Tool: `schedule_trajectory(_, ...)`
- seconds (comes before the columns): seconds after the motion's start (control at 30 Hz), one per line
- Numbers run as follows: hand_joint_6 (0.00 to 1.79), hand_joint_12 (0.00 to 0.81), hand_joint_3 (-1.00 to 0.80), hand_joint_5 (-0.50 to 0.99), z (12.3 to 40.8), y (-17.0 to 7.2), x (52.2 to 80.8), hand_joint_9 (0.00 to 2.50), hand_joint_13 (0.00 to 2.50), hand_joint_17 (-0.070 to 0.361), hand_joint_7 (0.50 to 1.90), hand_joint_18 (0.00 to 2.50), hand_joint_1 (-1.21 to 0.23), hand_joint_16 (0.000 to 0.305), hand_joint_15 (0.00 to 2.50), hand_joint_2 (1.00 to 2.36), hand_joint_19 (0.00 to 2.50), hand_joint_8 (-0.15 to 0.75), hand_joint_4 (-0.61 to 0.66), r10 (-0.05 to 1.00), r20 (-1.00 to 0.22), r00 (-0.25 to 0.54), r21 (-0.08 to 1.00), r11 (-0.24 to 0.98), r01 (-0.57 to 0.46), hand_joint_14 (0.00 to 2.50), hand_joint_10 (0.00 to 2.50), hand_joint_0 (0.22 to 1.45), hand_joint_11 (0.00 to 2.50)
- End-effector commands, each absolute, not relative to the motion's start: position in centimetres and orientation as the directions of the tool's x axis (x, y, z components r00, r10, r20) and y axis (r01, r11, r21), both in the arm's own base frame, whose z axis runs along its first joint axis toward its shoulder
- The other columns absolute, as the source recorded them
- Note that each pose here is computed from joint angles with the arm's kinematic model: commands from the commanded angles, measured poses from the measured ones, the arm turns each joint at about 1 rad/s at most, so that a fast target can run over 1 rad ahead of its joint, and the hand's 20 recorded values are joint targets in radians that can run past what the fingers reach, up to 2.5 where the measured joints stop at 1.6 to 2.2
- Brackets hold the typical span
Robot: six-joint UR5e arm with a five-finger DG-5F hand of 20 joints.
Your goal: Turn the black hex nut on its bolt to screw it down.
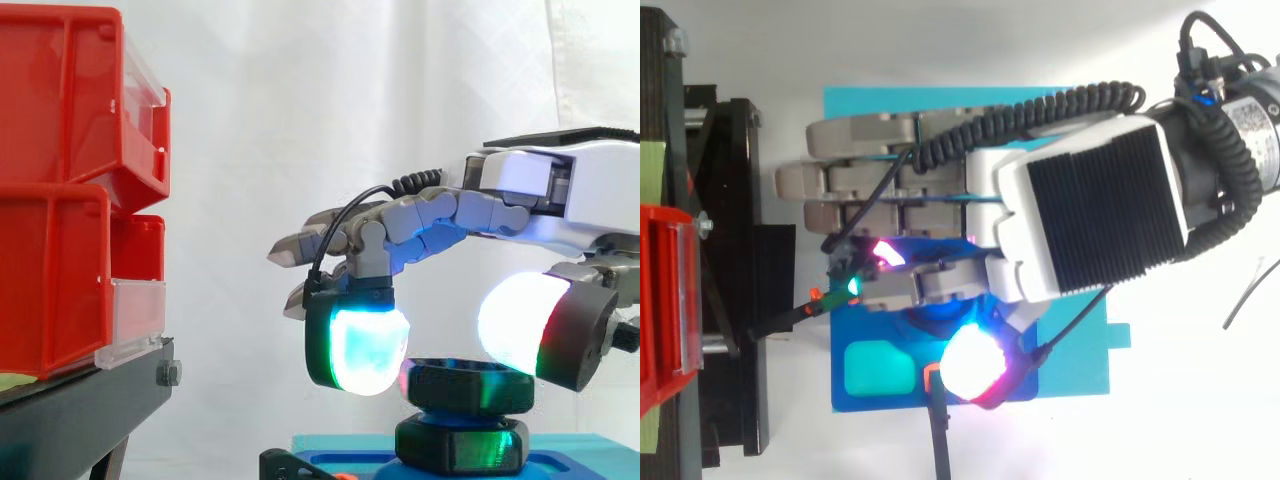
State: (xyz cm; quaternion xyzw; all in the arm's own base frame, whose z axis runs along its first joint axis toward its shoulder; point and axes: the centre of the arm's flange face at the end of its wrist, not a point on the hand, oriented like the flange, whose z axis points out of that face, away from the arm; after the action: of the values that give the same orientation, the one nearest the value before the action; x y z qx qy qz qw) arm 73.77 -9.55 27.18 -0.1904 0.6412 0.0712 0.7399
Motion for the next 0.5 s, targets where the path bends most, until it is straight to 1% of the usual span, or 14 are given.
schedule_trajectory(0.0,0.61,0.365,-0.50,-0.05,27.2,-10.6,73.6,0.63,0.33,0.099,1.29,0.16,-0.22,0.044,0.00,1.00,0.22,0.228,0.14,-0.141,-0.974,0.179,-0.197,0.914,-0.354,0.00,0.00,0.45,0.05)
schedule_trajectory(0.13,0.60,0.365,-0.50,-0.05,27.4,-11.0,73.5,0.63,0.33,0.099,1.29,0.16,-0.22,0.044,0.00,1.00,0.21,0.228,0.14,-0.140,-0.972,0.188,-0.200,0.913,-0.355,0.00,0.00,0.45,0.05)
schedule_trajectory(0.27,0.58,0.360,-0.50,-0.05,27.5,-11.0,73.6,0.63,0.33,0.098,1.32,0.16,-0.22,0.044,0.00,1.00,0.20,0.229,0.14,-0.140,-0.971,0.193,-0.202,0.912,-0.357,0.00,0.00,0.45,0.05)
schedule_trajectory(0.37,0.56,0.356,-0.50,-0.04,27.7,-10.4,73.9,0.63,0.33,0.098,1.34,0.16,-0.22,0.043,0.00,1.00,0.19,0.227,0.15,-0.140,-0.966,0.218,-0.213,0.909,-0.357,0.00,0.00,0.45,0.05)
schedule_trajectory(0.47,0.55,0.353,-0.50,-0.04,28.3,-10.0,74.4,0.63,0.33,0.097,1.35,0.16,-0.22,0.043,0.00,1.00,0.18,0.227,0.14,-0.140,-0.953,0.270,-0.232,0.908,-0.348,0.00,0.00,0.45,0.05)
